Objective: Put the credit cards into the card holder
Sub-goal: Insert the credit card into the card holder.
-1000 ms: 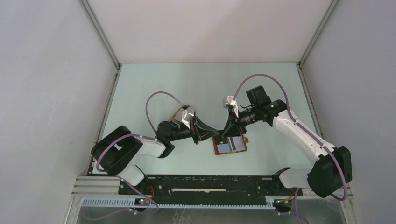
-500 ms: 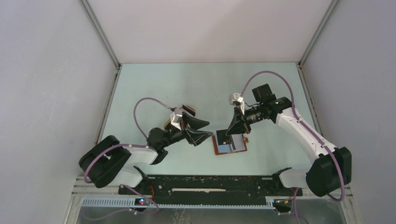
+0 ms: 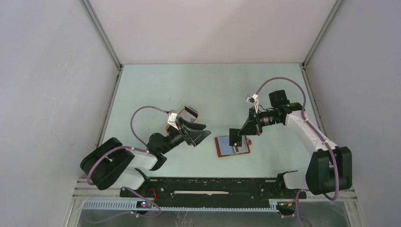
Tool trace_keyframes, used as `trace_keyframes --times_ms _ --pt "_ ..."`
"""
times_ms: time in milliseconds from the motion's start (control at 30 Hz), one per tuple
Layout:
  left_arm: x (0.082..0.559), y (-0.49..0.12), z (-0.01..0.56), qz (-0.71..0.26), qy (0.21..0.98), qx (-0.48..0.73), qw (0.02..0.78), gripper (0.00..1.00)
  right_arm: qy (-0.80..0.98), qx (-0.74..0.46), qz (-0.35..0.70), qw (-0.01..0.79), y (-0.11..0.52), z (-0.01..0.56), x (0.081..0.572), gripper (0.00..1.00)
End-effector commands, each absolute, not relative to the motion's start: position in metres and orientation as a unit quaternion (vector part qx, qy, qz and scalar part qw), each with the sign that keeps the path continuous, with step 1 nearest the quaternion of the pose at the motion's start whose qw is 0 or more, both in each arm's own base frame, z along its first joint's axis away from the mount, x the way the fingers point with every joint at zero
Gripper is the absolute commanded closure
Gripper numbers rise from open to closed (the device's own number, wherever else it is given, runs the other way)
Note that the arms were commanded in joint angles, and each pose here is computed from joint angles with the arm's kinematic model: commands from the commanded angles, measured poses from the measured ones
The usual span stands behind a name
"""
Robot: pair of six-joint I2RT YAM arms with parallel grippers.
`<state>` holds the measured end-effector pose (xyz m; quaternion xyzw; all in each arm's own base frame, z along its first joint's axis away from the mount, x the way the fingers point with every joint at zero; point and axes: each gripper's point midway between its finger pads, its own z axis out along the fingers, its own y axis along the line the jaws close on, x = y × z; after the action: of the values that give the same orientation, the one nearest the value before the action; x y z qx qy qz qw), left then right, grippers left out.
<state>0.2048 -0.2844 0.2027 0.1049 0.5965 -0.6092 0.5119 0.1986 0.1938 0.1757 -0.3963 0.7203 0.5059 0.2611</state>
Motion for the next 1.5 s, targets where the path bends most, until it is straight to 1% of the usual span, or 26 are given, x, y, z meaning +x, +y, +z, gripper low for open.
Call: trace_keyframes --times_ms 0,67,133,267,433,567,600,667,700,833,967,1067,1467 --pt "0.209 -0.287 0.183 -0.615 0.624 0.058 0.478 0.25 0.745 -0.343 0.521 0.237 0.186 0.167 0.213 1.00" --pt "0.207 -0.293 0.169 -0.610 0.641 0.051 0.463 0.29 0.758 -0.330 0.513 0.230 0.184 0.161 0.219 1.00" --pt "0.206 -0.297 0.154 -0.602 0.659 0.044 0.449 0.36 0.770 -0.321 0.503 0.225 0.183 0.154 0.224 1.00" --pt "0.204 -0.303 0.129 -0.581 0.686 0.033 0.438 0.41 0.791 -0.306 0.487 0.211 0.180 0.140 0.232 1.00" --pt "0.199 -0.316 0.123 -0.560 0.693 0.046 0.453 0.44 0.808 -0.294 0.472 0.193 0.176 0.125 0.237 1.00" --pt "0.199 -0.330 0.109 -0.518 0.719 0.050 0.460 0.46 0.822 -0.281 0.461 0.181 0.174 0.113 0.242 1.00" --pt "0.198 -0.334 0.106 -0.509 0.725 0.054 0.462 0.48 0.825 -0.279 0.459 0.179 0.174 0.111 0.243 1.00" --pt "0.197 -0.341 0.100 -0.494 0.736 0.061 0.459 0.56 0.830 -0.274 0.455 0.174 0.174 0.107 0.245 1.00" --pt "0.196 -0.345 0.096 -0.488 0.743 0.065 0.454 0.59 0.832 -0.273 0.453 0.170 0.174 0.104 0.245 1.00" --pt "0.195 -0.358 0.085 -0.482 0.756 0.072 0.437 0.71 0.839 -0.269 0.445 0.161 0.178 0.097 0.246 1.00" --pt "0.195 -0.363 0.071 -0.473 0.770 0.066 0.423 0.79 0.846 -0.262 0.437 0.157 0.179 0.093 0.250 1.00" --pt "0.197 -0.362 0.064 -0.462 0.780 0.059 0.418 0.83 0.850 -0.257 0.432 0.155 0.178 0.090 0.251 1.00" --pt "0.201 -0.361 0.046 -0.411 0.814 0.050 0.408 0.91 0.860 -0.233 0.434 0.137 0.182 0.079 0.254 1.00"
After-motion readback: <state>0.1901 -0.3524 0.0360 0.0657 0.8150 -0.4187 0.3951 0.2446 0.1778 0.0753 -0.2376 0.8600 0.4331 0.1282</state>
